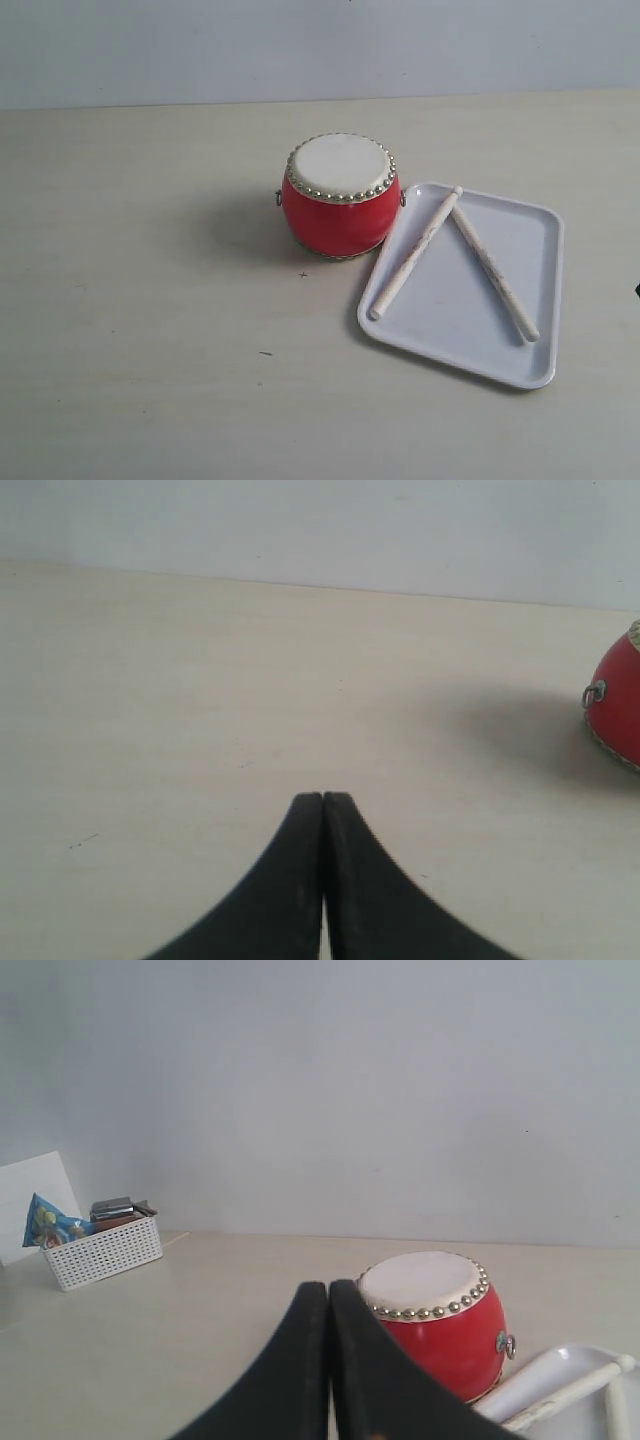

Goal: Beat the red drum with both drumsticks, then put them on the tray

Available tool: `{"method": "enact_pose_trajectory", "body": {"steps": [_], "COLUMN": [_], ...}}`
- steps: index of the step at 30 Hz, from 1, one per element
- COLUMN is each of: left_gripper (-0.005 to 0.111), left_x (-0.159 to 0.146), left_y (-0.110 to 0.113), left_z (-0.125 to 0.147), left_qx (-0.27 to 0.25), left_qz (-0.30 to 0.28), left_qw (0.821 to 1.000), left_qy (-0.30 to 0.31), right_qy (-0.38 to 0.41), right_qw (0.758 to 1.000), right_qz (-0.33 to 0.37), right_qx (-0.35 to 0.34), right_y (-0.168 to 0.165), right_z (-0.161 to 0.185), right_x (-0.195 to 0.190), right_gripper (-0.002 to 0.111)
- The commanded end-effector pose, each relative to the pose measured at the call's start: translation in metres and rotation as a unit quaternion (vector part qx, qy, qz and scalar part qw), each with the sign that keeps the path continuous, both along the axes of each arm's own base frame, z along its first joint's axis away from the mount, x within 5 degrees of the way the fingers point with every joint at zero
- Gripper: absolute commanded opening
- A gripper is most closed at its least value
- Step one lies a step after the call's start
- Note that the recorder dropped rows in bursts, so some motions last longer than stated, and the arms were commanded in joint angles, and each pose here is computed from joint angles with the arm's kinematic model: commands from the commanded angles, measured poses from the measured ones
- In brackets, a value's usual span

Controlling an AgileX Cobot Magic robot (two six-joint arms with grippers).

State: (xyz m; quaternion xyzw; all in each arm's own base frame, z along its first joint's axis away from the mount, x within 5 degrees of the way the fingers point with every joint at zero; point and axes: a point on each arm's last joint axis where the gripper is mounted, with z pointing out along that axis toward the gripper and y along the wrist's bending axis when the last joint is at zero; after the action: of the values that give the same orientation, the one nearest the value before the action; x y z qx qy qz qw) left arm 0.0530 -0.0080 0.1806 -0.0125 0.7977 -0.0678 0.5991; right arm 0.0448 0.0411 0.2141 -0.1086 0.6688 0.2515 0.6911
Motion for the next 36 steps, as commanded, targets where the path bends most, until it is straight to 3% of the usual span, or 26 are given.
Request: {"method": "enact_pose_trajectory", "body": {"steps": [1, 7, 10, 12, 16, 25, 36], "left_gripper": [0.000, 0.000, 0.000, 0.000, 0.000, 0.000, 0.000], "left_x": [0.000, 0.000, 0.000, 0.000, 0.000, 0.000, 0.000], "left_y": [0.000, 0.000, 0.000, 0.000, 0.000, 0.000, 0.000], "left_z": [0.001, 0.001, 0.001, 0.001, 0.001, 0.001, 0.001], "left_qx": [0.002, 0.002, 0.002, 0.002, 0.002, 0.002, 0.002], "left_qz": [0.002, 0.002, 0.002, 0.002, 0.002, 0.002, 0.002], "left_qw": [1.000, 1.000, 1.000, 1.000, 1.000, 1.000, 1.000], "left_qy": [-0.004, -0.004, -0.004, -0.004, -0.004, -0.004, -0.004], "right_qy": [0.001, 0.055, 0.097, 0.091, 0.084, 0.107, 0.103], "right_qw": [1.000, 0.996, 0.991, 0.985, 0.978, 0.966, 0.966], "right_qz": [0.001, -0.016, -0.081, -0.130, -0.187, -0.202, -0.199], "right_qx": [-0.002, -0.072, -0.040, -0.062, -0.045, -0.118, -0.129], "right_y": [0.000, -0.003, -0.014, -0.023, -0.033, -0.037, -0.036], "right_z": [-0.002, -0.014, -0.014, -0.017, -0.018, -0.026, -0.026], "right_x": [0.000, 0.001, 0.004, 0.008, 0.011, 0.010, 0.010], "right_gripper": [0.000, 0.000, 0.000, 0.000, 0.000, 0.000, 0.000]}}
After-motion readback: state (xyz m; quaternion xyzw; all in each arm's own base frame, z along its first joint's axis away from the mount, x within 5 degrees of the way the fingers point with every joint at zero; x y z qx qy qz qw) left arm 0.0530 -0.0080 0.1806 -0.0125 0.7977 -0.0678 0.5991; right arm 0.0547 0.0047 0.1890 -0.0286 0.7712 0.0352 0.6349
